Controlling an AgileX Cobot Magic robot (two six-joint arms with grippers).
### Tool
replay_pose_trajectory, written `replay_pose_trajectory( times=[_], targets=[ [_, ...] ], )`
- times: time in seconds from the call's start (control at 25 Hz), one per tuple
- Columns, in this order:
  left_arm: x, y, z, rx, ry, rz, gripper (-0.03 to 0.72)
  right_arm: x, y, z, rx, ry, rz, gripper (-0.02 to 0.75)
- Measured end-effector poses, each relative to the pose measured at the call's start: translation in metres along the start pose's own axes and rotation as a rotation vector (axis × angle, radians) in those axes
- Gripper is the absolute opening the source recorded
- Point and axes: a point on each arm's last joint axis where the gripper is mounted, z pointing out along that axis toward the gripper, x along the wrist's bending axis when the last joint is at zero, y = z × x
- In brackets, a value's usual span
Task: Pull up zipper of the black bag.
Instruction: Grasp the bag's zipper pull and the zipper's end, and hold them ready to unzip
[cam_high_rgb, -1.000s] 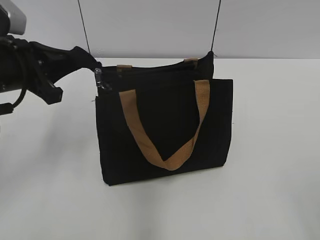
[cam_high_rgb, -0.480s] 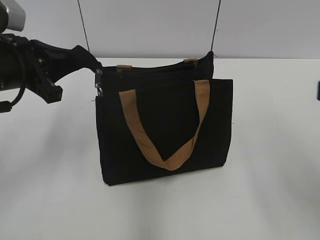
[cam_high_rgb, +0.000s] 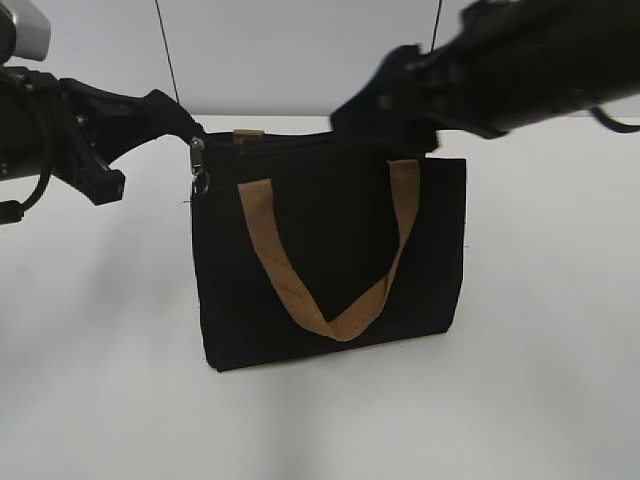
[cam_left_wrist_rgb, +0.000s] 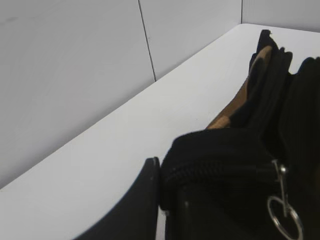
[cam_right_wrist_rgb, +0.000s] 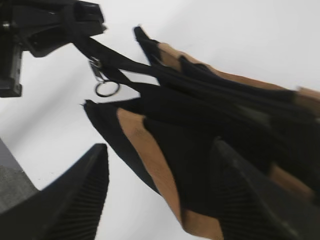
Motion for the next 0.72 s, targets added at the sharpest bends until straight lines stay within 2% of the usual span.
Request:
replay_pose_trajectory(
  times=[0.08, 0.2, 0.44, 0.72],
  targets=[
    [0.002, 0.004, 0.001, -0.011, 0.005, 0.007, 0.020, 0.012, 0.010, 0.023, 0.023, 0.040, -0.002, 0.412],
    [0.006, 0.011, 0.002, -0.030, 0.013, 0.018, 0.019, 0.027, 0.022, 0.053, 0.040, 0.082, 0.002, 0.376],
    [0.010, 0.019, 0.004, -0.053, 0.022, 0.034, 0.019, 0.044, 0.032, 0.090, 0.093, 0.136, 0.097, 0.365],
    [0.010, 0.019, 0.004, -0.053, 0.022, 0.034, 0.019, 0.045, 0.028, 0.104, 0.142, 0.138, 0.232, 0.356]
  ],
)
